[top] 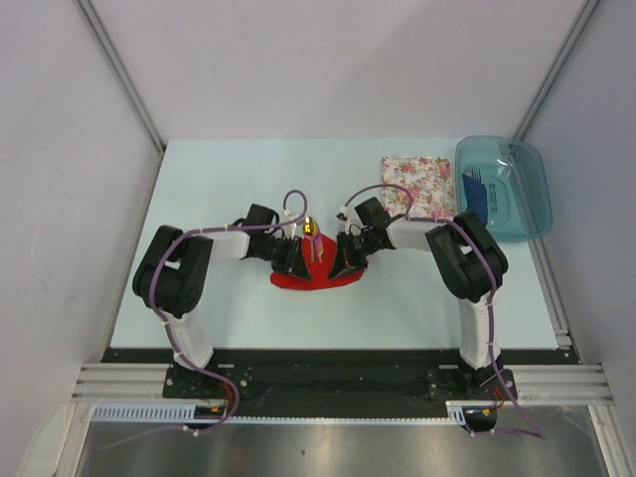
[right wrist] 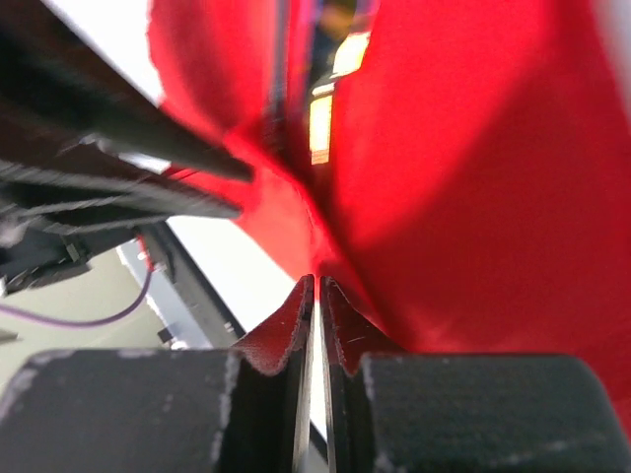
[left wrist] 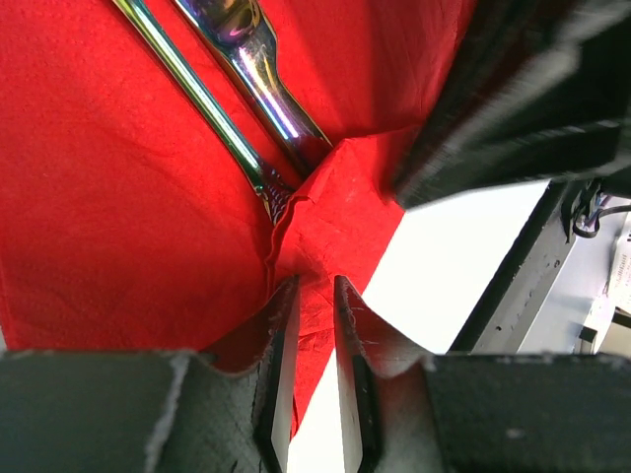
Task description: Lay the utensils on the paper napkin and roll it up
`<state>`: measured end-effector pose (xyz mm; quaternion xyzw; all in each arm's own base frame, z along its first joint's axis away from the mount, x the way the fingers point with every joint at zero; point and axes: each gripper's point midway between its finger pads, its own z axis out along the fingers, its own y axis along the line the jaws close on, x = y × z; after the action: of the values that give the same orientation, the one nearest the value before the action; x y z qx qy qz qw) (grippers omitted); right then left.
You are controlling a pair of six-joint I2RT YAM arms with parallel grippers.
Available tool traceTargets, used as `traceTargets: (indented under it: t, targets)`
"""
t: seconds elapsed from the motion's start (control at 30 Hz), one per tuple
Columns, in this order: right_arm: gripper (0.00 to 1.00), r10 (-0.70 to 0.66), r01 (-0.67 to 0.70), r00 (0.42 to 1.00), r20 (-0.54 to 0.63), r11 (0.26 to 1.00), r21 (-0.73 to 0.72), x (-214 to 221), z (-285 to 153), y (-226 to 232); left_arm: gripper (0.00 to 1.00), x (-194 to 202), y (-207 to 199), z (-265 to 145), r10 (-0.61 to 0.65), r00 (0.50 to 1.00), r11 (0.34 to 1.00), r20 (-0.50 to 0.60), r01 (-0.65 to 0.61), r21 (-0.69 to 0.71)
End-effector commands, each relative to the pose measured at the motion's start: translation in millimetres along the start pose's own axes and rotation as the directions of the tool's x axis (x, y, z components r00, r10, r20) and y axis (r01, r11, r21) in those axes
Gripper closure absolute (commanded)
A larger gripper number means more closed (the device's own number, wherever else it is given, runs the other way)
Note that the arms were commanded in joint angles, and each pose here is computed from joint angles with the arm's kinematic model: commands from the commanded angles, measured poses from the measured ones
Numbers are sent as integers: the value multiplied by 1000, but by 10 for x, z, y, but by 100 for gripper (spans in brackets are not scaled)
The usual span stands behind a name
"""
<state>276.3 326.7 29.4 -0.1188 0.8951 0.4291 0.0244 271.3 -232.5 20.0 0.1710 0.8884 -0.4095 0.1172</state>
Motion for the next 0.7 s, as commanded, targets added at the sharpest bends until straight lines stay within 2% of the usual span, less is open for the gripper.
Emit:
traceTargets:
  t: [0.0, 0.1, 0.27, 0.3, 0.53, 0.6, 0.67]
  targets:
    - [90, -20, 20, 1000, 1, 998, 58, -60, 78, -114, 74, -66, -12, -4, 20, 1000, 1000, 24, -20, 13]
    - [87, -47, 46, 999, 18, 997, 60, -108, -9, -45, 74, -75, -9, -9, 21, 999, 1000, 28, -21, 11]
    - [69, -62, 59, 995, 81, 998, 37, -309, -336, 117, 74, -76, -14, -17, 19, 999, 1000, 32, -19, 13]
    - [62, -68, 65, 993, 97, 997, 36, -333, -440, 171, 74, -81, -20, -19, 21, 999, 1000, 34, -21, 15]
    - [42, -46, 20, 982, 181, 990, 142, -375, -924, -82, 73, -79, -26, -16, 18, 999, 1000, 35, -19, 20]
    - [34, -33, 3, 985, 170, 985, 174, -299, -959, -192, 73, -82, -27, -19, 22, 999, 1000, 39, -22, 19]
    - [32, -22, -14, 985, 169, 977, 213, -266, -998, -340, 73, -76, -24, -17, 19, 999, 1000, 36, -20, 18]
